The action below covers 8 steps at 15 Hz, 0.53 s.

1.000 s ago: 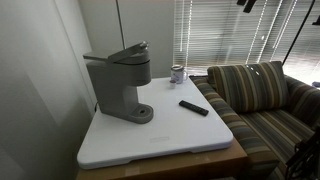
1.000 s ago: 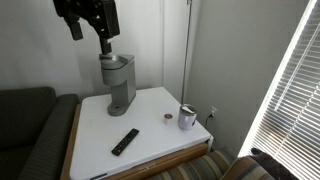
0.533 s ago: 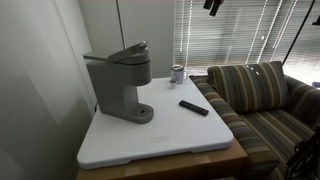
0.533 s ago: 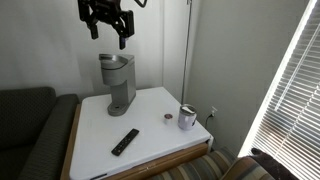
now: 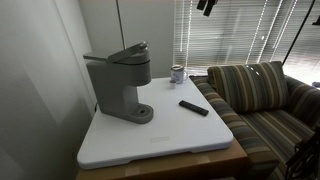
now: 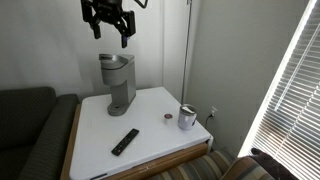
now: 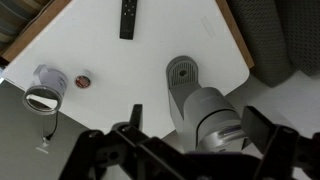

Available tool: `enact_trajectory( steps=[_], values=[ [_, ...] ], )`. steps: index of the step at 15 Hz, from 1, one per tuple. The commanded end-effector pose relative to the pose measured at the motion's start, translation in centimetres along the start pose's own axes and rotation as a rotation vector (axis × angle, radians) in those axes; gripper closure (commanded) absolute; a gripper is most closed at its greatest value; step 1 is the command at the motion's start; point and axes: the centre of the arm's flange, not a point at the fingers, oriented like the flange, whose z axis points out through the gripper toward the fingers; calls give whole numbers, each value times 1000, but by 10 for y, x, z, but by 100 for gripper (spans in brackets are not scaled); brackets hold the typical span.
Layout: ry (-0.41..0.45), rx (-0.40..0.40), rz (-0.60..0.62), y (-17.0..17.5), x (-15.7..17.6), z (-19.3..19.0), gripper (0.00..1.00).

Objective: Close the coffeemaker

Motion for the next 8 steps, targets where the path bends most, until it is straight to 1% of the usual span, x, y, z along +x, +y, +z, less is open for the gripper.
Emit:
enact_trajectory(
  steps=[1, 4, 6, 7, 8],
  values=[
    [23, 17, -53, 7, 47, 21, 0],
    [22, 31, -137, 1, 97, 39, 0],
    [19, 26, -193, -6, 131, 50, 0],
    [21, 17, -203, -10, 144, 53, 0],
    [30, 13, -159, -21, 98, 49, 0]
  ],
)
